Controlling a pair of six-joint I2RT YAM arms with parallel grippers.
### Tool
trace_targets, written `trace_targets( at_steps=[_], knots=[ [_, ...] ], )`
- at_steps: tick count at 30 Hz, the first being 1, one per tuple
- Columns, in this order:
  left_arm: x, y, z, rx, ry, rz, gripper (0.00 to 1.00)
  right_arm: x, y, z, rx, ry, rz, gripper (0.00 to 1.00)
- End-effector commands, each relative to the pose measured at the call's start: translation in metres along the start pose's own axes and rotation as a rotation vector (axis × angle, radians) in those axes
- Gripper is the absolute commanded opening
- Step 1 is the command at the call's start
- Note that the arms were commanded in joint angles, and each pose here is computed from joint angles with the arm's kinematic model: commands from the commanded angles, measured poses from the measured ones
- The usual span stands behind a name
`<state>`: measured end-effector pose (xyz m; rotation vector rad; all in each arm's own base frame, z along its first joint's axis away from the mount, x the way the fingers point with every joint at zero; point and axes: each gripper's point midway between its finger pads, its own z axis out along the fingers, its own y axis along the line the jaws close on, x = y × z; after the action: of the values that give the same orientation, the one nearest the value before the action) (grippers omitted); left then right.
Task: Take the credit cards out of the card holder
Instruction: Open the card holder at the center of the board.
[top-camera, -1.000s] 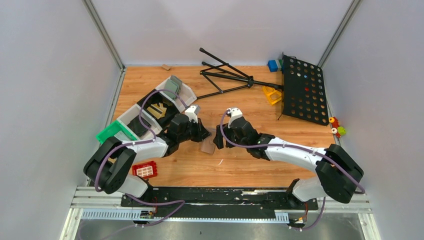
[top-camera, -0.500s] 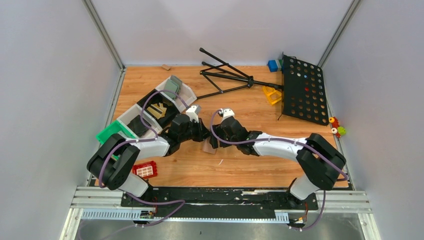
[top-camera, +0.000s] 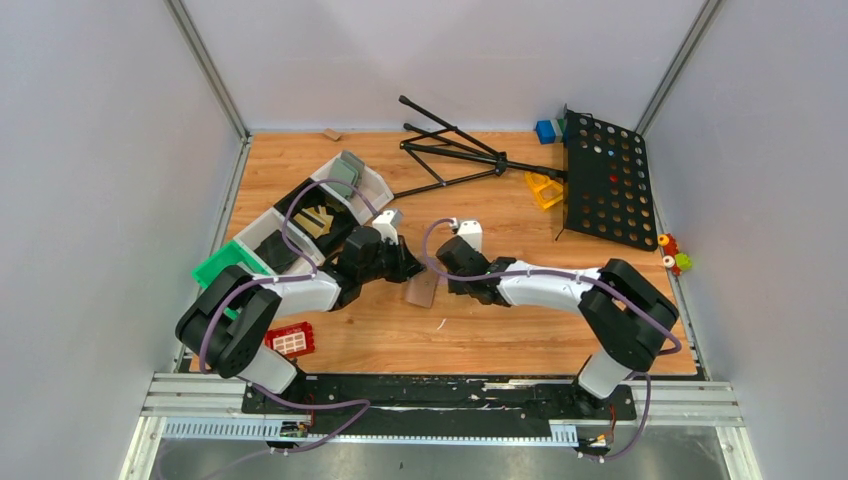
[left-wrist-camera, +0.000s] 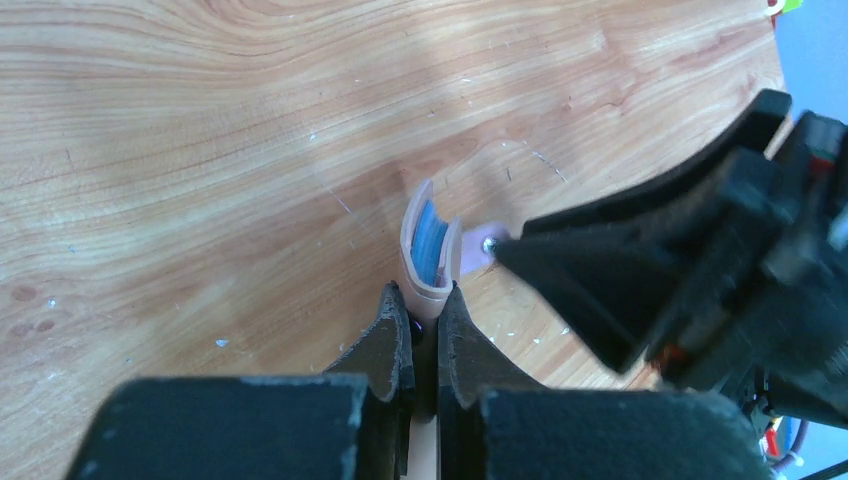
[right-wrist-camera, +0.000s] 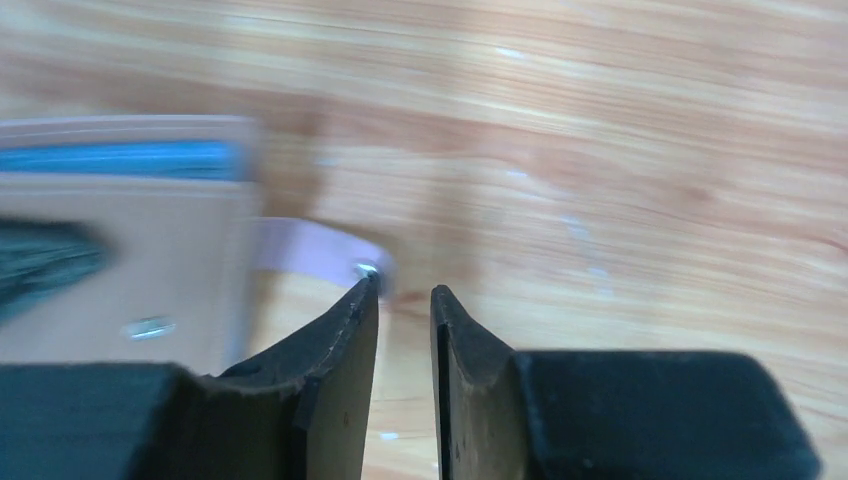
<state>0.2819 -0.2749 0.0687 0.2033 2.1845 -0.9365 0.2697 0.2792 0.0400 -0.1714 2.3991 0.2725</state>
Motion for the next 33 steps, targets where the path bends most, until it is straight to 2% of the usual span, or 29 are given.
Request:
trace_targets(
  at_steps=[1,4,14,16,18,21,24,28,33],
  knots=[
    [0.003,0.003,0.001,-0.018,0.021,0.042,0.03,0.007,-0.064,-0.005,0.224,0.005,-0.008,0.26],
    [0.003,0.002,0.001,-0.014,0.022,0.044,0.03,-0.001,-0.066,-0.011,0.208,-0.015,-0.017,0.26],
    [0.003,0.001,0.001,-0.008,0.025,0.051,0.03,-0.032,-0.061,-0.041,0.110,-0.115,-0.107,0.41],
    [0.003,0.002,0.001,-0.011,0.028,0.049,0.03,-0.043,-0.047,-0.049,-0.009,-0.173,-0.129,0.56],
    [0.003,0.002,0.001,-0.010,0.028,0.051,0.03,-0.054,-0.030,-0.062,-0.159,-0.248,-0.135,0.76],
    [0.001,-0.003,0.000,0.015,0.023,0.065,0.03,-0.069,-0.017,-0.072,-0.314,-0.332,-0.090,0.87],
    [0.001,-0.006,-0.002,0.033,0.015,0.086,0.03,-0.073,-0.011,-0.061,-0.322,-0.309,-0.132,0.86],
    [0.001,-0.006,-0.003,0.038,0.007,0.087,0.04,-0.063,-0.006,-0.040,-0.301,-0.204,-0.145,0.78],
    [0.002,0.002,-0.002,-0.011,0.017,0.068,0.06,-0.047,-0.004,-0.032,-0.358,-0.240,-0.103,0.74]
  ],
)
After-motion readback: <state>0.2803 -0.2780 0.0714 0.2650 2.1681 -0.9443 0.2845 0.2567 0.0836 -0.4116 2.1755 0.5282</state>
